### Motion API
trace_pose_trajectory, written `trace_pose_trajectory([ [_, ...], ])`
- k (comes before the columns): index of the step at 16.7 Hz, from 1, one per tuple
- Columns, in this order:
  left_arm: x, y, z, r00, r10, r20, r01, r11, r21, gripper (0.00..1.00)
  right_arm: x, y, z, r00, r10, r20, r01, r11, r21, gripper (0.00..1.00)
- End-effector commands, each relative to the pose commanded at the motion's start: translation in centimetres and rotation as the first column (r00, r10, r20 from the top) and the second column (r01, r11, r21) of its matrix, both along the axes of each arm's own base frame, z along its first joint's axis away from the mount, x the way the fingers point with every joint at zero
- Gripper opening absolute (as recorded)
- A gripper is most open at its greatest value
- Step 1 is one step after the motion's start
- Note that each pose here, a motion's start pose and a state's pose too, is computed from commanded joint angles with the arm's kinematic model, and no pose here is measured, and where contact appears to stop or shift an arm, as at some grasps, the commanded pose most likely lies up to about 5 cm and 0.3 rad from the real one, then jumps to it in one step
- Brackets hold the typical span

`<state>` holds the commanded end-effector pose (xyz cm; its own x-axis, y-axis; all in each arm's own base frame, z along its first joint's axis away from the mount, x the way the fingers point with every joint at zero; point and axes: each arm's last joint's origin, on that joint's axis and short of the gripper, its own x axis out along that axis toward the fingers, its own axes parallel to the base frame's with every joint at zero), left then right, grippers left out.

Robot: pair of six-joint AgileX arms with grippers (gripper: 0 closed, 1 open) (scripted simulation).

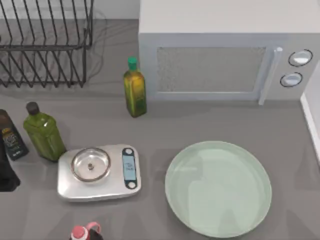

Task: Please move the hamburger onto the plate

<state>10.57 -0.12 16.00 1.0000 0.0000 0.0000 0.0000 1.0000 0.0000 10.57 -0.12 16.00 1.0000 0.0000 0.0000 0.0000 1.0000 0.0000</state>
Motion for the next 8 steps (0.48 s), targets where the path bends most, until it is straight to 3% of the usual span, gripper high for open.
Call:
trace_pose_trajectory([
  [4, 0.0, 0.0, 0.0, 1.0, 0.0, 0.0, 0.0, 1.0, 0.0, 1.0, 0.1, 0.0, 0.3, 0.999, 0.001, -0.041, -0.002, 0.999, -0.033, 1.0],
  [8, 0.0, 0.0, 0.0, 1.0, 0.0, 0.0, 0.0, 1.0, 0.0, 1.0, 0.7, 0.1, 1.4, 0.964, 0.009, -0.267, -0.061, 0.98, -0.19, 1.0],
])
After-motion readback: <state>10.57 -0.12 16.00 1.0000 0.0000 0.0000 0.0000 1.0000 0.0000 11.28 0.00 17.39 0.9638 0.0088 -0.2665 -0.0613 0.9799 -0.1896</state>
